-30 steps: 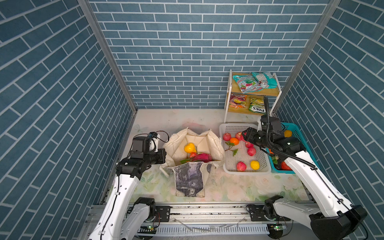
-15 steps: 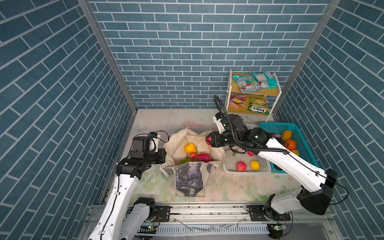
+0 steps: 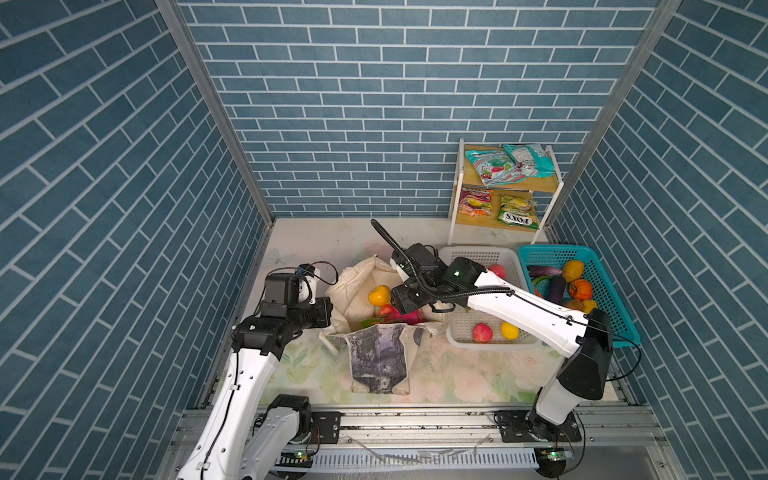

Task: Place the food into the grocery bag and tie it
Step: 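Lift the red apple and carry it into the tote bag with the right gripper, then open the right gripper to drop the apple beside the dragon fruit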

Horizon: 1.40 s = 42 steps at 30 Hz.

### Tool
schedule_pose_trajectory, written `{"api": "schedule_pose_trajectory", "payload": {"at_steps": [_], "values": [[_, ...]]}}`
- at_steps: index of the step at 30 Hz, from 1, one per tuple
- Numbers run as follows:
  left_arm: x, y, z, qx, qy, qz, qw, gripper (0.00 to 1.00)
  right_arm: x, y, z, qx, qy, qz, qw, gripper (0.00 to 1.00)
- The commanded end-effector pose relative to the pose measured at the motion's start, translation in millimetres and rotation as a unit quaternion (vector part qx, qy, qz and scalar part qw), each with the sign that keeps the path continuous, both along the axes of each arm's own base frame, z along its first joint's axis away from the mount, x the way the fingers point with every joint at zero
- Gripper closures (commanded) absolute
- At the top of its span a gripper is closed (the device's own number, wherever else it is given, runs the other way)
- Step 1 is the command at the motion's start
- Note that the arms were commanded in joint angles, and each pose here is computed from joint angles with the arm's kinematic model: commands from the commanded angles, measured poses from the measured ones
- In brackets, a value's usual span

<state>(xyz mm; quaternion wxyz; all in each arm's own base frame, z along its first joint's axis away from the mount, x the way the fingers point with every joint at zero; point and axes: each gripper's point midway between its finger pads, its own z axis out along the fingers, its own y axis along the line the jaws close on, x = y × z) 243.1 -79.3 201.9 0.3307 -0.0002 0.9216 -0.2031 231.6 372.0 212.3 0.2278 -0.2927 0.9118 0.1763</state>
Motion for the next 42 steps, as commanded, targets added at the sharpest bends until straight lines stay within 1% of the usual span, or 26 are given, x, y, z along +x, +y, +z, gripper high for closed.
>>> {"api": "schedule_pose_trajectory", "payload": {"at_steps": [1,9,14,16,19,24,25,26,27,32,36,39,42], "values": [[1,2,0,0.002,-0.009,0.000,1.000,1.00,3,-2,-7,-0.024,-0.009,0.010,1.000,0.53],[1,1,-1,0.001,-0.009,-0.001,1.000,1.00,3,-7,-38,-0.061,0.003,0.014,0.998,0.50],[1,1,-1,0.001,-0.009,-0.001,1.000,1.00,3,-10,-53,-0.084,0.009,0.016,0.996,0.46],[1,1,-1,0.001,-0.009,-0.001,1.000,1.00,3,-12,-59,-0.092,0.011,0.016,0.996,0.43],[1,1,-1,0.000,-0.009,-0.002,1.000,1.00,4,-13,-63,-0.101,0.012,0.014,0.995,0.35],[0,0,0,0.000,-0.009,-0.003,1.000,1.00,6,-18,-59,-0.109,0.006,0.007,0.994,0.24],[1,0,-1,0.000,-0.009,-0.004,1.000,1.00,8,-19,-56,-0.109,0.003,0.005,0.994,0.20],[1,0,-1,0.000,-0.008,-0.003,1.000,1.00,8,-19,-53,-0.108,0.000,0.003,0.994,0.15],[1,0,-1,0.000,-0.008,-0.003,1.000,1.00,8,-19,-50,-0.105,-0.002,0.003,0.994,0.02],[1,1,-1,0.001,-0.009,-0.003,1.000,1.00,9,-19,-25,-0.077,-0.019,0.000,0.997,0.01],[0,1,-1,0.001,-0.009,-0.002,1.000,1.00,10,-21,7,-0.047,-0.046,-0.007,0.998,0.01],[1,1,-1,0.000,-0.008,-0.002,1.000,1.00,13,-29,42,-0.020,-0.083,-0.016,0.996,0.01],[1,1,-1,0.000,-0.008,-0.002,1.000,1.00,15,-45,81,0.003,-0.133,-0.029,0.991,0.01]]}}
